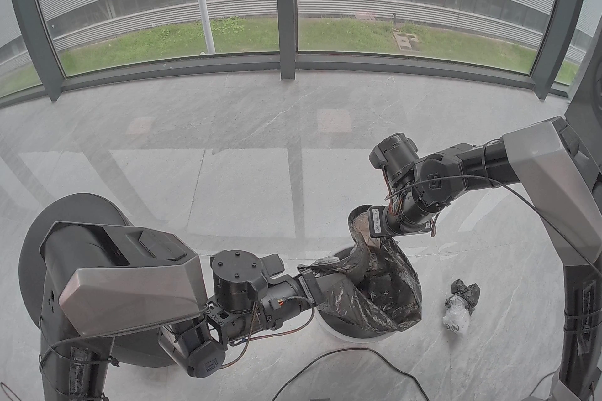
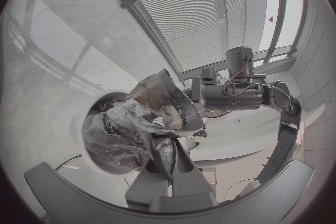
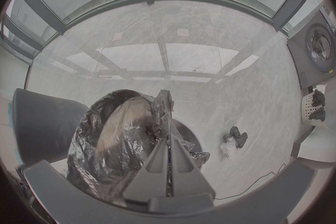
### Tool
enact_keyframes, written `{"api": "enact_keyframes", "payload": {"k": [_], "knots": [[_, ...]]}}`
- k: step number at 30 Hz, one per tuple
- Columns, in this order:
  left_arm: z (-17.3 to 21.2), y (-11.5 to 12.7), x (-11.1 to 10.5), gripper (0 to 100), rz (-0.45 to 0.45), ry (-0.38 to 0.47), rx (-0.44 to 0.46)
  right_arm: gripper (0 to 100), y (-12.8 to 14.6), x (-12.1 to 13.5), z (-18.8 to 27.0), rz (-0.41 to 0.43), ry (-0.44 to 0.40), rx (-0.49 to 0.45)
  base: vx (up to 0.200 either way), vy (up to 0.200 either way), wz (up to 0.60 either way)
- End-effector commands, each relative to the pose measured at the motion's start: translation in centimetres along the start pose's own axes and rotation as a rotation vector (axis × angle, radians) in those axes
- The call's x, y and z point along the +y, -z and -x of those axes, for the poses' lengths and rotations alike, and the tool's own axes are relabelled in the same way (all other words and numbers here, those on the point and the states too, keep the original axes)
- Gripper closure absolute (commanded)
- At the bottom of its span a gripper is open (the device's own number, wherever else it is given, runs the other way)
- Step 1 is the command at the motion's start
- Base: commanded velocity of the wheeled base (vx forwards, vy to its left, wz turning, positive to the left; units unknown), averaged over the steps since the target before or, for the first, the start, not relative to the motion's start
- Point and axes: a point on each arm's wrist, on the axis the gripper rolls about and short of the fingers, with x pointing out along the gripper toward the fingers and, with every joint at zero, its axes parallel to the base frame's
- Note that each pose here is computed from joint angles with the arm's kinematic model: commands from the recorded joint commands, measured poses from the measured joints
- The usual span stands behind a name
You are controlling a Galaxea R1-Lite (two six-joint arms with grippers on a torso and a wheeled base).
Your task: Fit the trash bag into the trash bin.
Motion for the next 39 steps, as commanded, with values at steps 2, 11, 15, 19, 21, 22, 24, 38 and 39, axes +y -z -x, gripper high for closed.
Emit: {"api": "enact_keyframes", "payload": {"k": [2, 11, 15, 19, 21, 22, 24, 38, 39], "knots": [[0.8, 0.3, 1.7, 100, 0.009, -0.065, 0.015, 100, 0.8, 0.1, -0.7, 0.009, 0.01, 0.028, 0.0, 0.0, 0.0], [-0.3, -0.1, 3.1, 100, -0.084, -0.129, 0.014, 100, 0.1, -2.2, 0.0, -0.009, 0.07, 0.013, 0.0, 0.0, 0.0], [-0.7, -1.7, 3.8, 100, -0.086, -0.155, -0.043, 100, 0.5, -3.3, -0.6, -0.011, 0.093, 0.041, 0.0, 0.0, 0.0], [-1.2, -3.1, 4.3, 100, -0.095, -0.142, -0.089, 100, 1.0, -3.8, -1.2, -0.012, 0.102, 0.064, 0.0, 0.0, 0.0], [-1.8, -3.5, 4.4, 100, -0.103, -0.126, -0.102, 100, 1.0, -3.7, -1.4, -0.004, 0.094, 0.065, 0.0, 0.0, 0.0], [-2.2, -3.7, 4.4, 100, -0.108, -0.118, -0.109, 100, 1.0, -3.6, -1.5, 0.002, 0.09, 0.06, 0.0, 0.0, 0.0], [-2.7, -3.8, 4.5, 100, -0.121, -0.108, -0.116, 100, 0.9, -3.2, -1.7, 0.01, 0.07, 0.053, 0.0, 0.0, 0.0], [-5.0, -1.8, 4.3, 100, -0.161, -0.03, -0.026, 100, 0.9, -4.2, -2.1, 0.01, 0.086, 0.011, 0.0, 0.0, 0.0], [-5.2, -1.5, 4.3, 100, -0.162, -0.028, -0.022, 100, 0.8, -4.5, -2.1, 0.005, 0.089, 0.01, 0.0, 0.0, 0.0]]}}
